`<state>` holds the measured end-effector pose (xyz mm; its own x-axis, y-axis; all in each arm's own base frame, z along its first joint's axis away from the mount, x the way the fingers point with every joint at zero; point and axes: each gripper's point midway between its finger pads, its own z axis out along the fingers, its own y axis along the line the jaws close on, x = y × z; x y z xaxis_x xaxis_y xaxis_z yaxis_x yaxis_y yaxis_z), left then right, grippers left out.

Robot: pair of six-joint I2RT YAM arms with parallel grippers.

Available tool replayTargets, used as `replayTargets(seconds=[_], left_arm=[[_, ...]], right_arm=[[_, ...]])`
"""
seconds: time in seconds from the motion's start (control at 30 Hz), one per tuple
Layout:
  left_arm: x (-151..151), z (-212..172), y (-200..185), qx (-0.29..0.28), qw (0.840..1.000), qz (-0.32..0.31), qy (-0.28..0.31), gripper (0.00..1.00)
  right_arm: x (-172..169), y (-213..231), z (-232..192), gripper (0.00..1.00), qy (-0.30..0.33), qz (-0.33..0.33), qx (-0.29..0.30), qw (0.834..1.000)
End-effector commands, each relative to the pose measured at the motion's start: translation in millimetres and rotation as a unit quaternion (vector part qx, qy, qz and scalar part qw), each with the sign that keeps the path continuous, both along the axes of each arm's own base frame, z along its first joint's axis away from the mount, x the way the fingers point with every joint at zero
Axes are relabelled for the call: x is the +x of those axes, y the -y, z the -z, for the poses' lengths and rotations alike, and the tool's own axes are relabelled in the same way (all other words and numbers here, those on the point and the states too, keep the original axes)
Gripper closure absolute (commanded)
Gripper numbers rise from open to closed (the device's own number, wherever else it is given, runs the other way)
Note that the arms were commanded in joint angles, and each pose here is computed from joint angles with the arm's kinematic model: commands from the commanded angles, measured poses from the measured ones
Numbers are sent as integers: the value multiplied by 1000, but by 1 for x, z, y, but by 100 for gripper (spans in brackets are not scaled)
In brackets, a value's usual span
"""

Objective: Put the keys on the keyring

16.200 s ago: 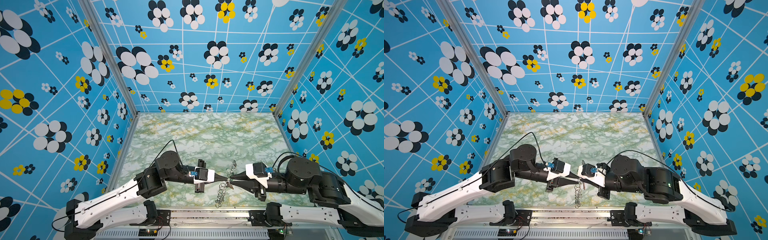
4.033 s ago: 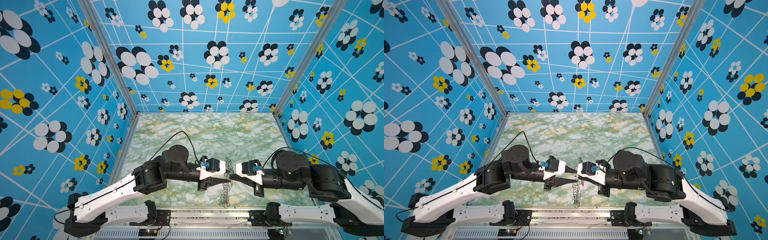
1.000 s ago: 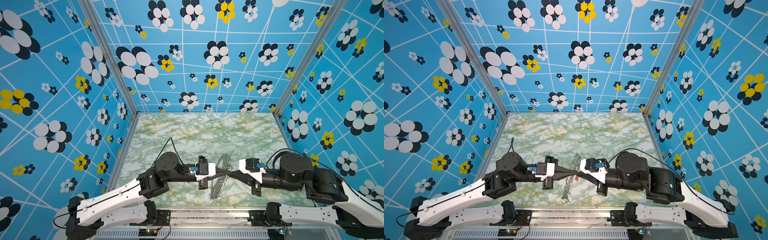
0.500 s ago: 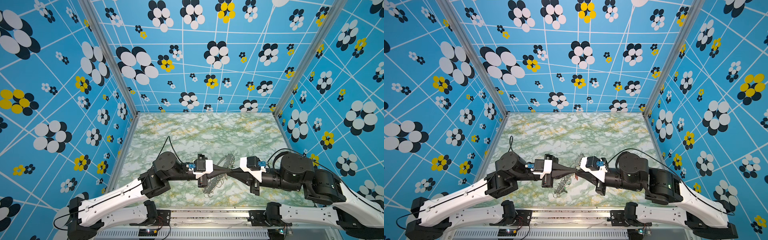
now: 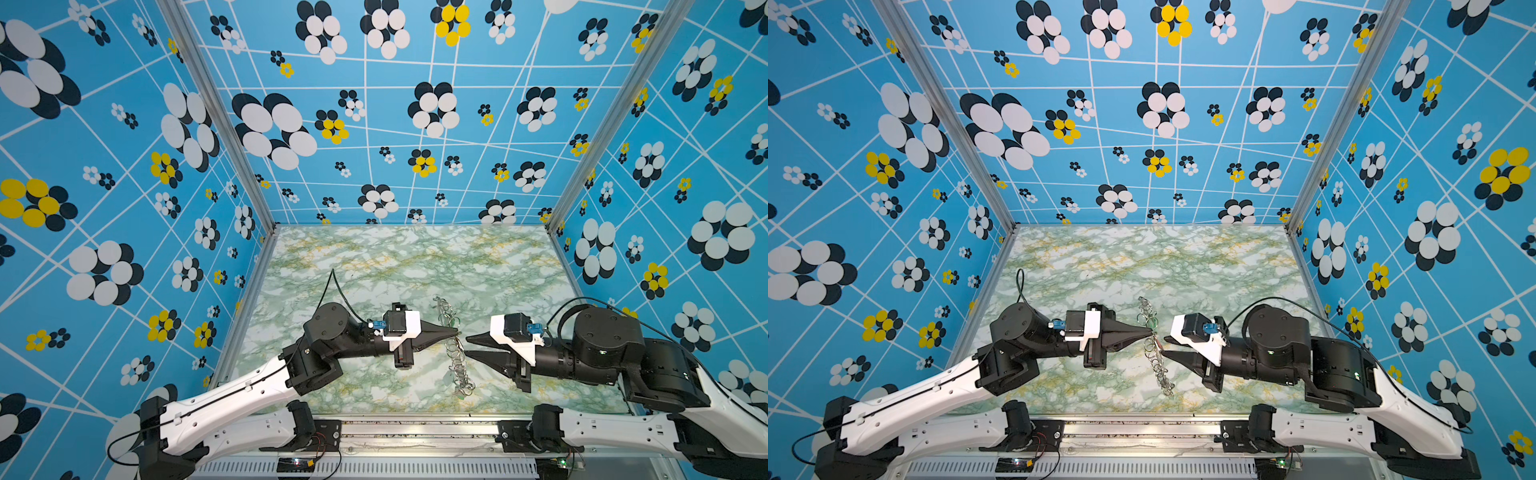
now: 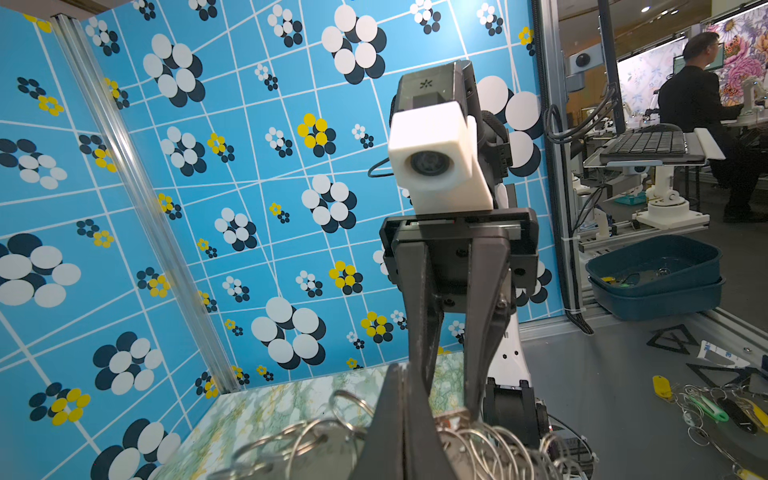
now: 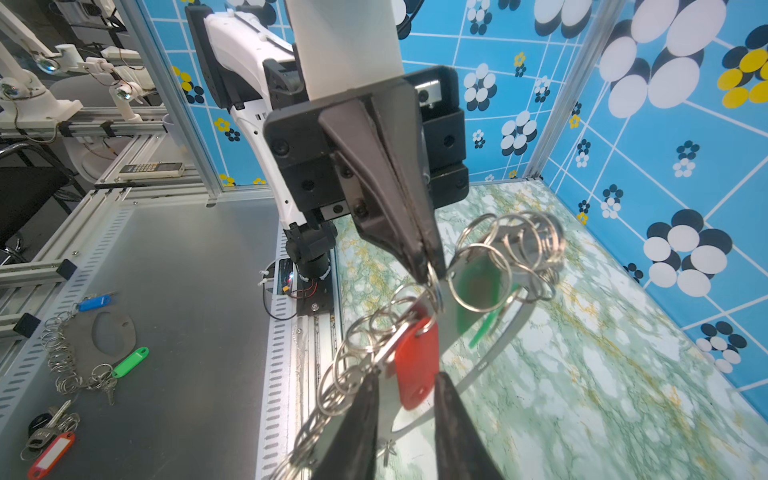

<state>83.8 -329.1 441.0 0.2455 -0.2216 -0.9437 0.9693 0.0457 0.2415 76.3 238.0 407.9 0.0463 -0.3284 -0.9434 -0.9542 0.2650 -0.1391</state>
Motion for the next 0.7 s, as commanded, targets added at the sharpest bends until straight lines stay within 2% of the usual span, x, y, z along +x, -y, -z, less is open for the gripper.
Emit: replayTargets(seconds=[0.0,0.2,0.67], left_arm=[[-4,-15,-8,-30,999,8,11,100],[-7,-12,-5,-24,999,22,8,100],[-12,-14,-4,-22,999,40,9,100]], right_arm=[[0,7,-12,74,17,4,8,1000],[1,1,-18,81,36,-4,16,999],[-3,-12,-23,80,38,-26,33,998]])
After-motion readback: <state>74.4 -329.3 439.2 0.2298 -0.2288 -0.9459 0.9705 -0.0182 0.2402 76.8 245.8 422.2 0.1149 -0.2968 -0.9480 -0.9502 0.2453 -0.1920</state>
